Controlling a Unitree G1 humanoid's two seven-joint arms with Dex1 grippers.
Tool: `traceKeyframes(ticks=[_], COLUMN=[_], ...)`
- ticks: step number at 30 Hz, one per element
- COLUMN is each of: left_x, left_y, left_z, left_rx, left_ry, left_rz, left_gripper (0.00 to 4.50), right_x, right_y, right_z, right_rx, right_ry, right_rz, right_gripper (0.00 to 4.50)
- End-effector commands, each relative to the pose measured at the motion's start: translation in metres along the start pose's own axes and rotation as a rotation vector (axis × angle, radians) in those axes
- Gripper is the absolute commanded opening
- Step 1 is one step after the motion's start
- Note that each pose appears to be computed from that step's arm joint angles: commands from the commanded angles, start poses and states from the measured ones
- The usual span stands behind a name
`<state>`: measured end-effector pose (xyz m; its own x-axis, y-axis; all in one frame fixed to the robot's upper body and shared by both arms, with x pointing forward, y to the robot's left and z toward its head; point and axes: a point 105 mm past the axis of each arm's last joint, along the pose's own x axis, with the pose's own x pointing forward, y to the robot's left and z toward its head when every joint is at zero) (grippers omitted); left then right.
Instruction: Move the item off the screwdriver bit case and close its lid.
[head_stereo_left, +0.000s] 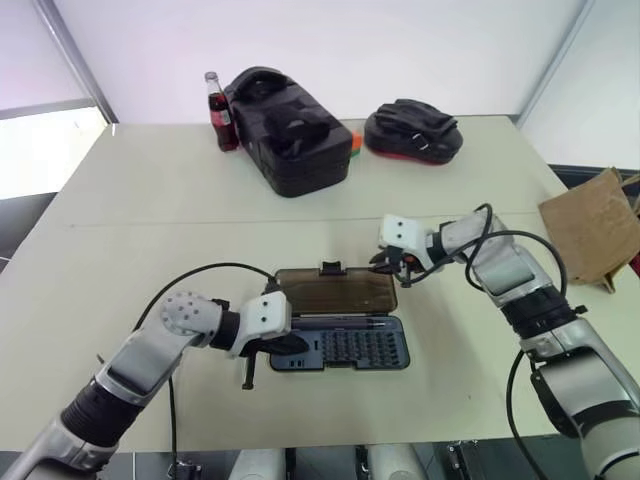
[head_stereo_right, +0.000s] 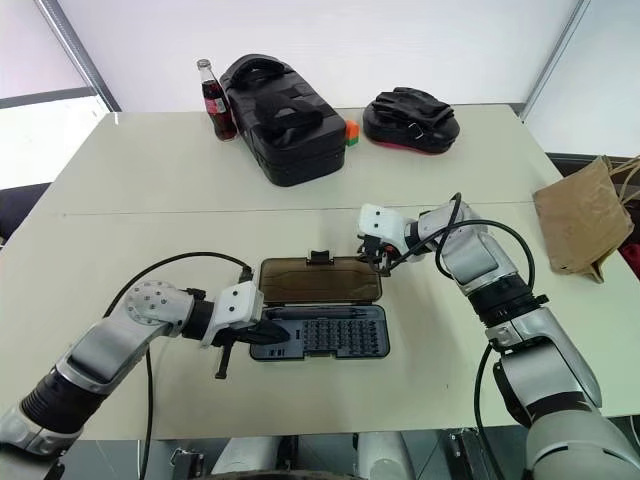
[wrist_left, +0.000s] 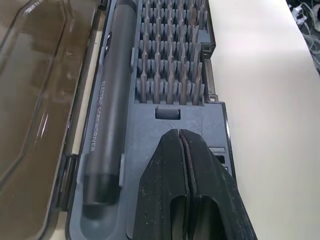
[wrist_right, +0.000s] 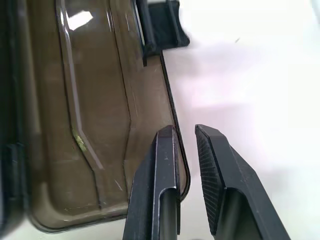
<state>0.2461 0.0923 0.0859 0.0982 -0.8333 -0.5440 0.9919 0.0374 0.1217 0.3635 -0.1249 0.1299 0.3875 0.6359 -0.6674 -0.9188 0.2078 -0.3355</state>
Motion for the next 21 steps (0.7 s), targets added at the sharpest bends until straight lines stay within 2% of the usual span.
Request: traceKeyframes(ticks=[1, 8, 13, 21], left_x=[0.002, 0.0, 0.0, 0.001], left_y=[0.001, 0.003, 0.002, 0.002], left_z=[-0.015, -0.015, -0.014, -0.011], left_rx=[-0.041, -0.041, -0.041, -0.037], left_ry=[0.049, 0.054, 0.05, 0.041], left_rz=[0.006, 0.018, 0.02, 0.021], left_gripper=[0.0, 0.0, 0.0, 0.0], right_x=[-0.005, 0.006, 0.014, 0.021], right_y=[-0.001, 0.01, 0.005, -0.002], right_z=[0.008, -0.009, -0.019, -0.028], right_rx=[0.037, 0.12, 0.136, 0.069], right_ry=[-0.052, -0.034, 0.009, 0.093], right_rz=[-0.014, 0.051, 0.045, 0.064], right_gripper=[0.61, 0.61, 0.61, 0.61])
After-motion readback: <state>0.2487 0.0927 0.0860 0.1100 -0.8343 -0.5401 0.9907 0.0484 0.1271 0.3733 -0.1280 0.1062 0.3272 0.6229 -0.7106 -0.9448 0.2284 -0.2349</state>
